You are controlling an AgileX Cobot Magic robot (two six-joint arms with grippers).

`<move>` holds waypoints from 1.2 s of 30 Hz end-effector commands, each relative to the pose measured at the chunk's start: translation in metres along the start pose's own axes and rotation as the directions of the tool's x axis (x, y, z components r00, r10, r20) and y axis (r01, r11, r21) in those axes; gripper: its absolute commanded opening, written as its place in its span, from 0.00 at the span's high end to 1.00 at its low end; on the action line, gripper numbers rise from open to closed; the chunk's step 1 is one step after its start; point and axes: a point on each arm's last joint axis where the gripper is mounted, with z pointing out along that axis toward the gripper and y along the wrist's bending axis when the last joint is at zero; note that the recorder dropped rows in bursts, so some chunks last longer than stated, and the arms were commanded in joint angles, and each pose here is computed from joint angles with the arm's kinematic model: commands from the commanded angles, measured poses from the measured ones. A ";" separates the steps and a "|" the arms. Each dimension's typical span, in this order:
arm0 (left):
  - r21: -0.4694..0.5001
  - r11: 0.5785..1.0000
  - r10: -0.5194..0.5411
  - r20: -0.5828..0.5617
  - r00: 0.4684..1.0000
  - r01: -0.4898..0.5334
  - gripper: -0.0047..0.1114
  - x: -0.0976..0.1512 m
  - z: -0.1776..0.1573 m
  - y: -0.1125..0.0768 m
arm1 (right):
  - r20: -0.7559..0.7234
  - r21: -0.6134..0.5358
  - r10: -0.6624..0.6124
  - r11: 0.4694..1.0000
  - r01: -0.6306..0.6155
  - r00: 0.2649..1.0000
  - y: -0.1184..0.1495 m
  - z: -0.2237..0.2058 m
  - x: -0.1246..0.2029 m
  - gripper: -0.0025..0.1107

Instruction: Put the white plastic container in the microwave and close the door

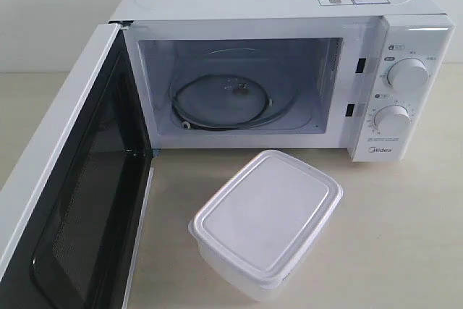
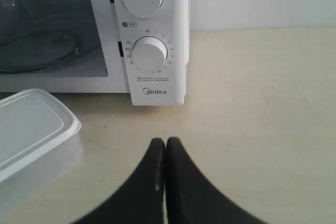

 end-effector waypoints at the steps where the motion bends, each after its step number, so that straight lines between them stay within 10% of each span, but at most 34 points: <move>1: -0.004 1.000 0.007 0.015 1.000 -0.007 0.92 0.000 0.000 0.000 | 0.010 0.005 0.000 1.000 0.000 1.000 0.000 0.000 -0.001 0.98; 36: -0.004 1.000 0.007 0.015 1.000 -0.007 0.92 0.000 0.000 0.000 | 0.044 0.004 0.000 1.000 -0.001 0.999 0.000 -0.001 -0.004 0.98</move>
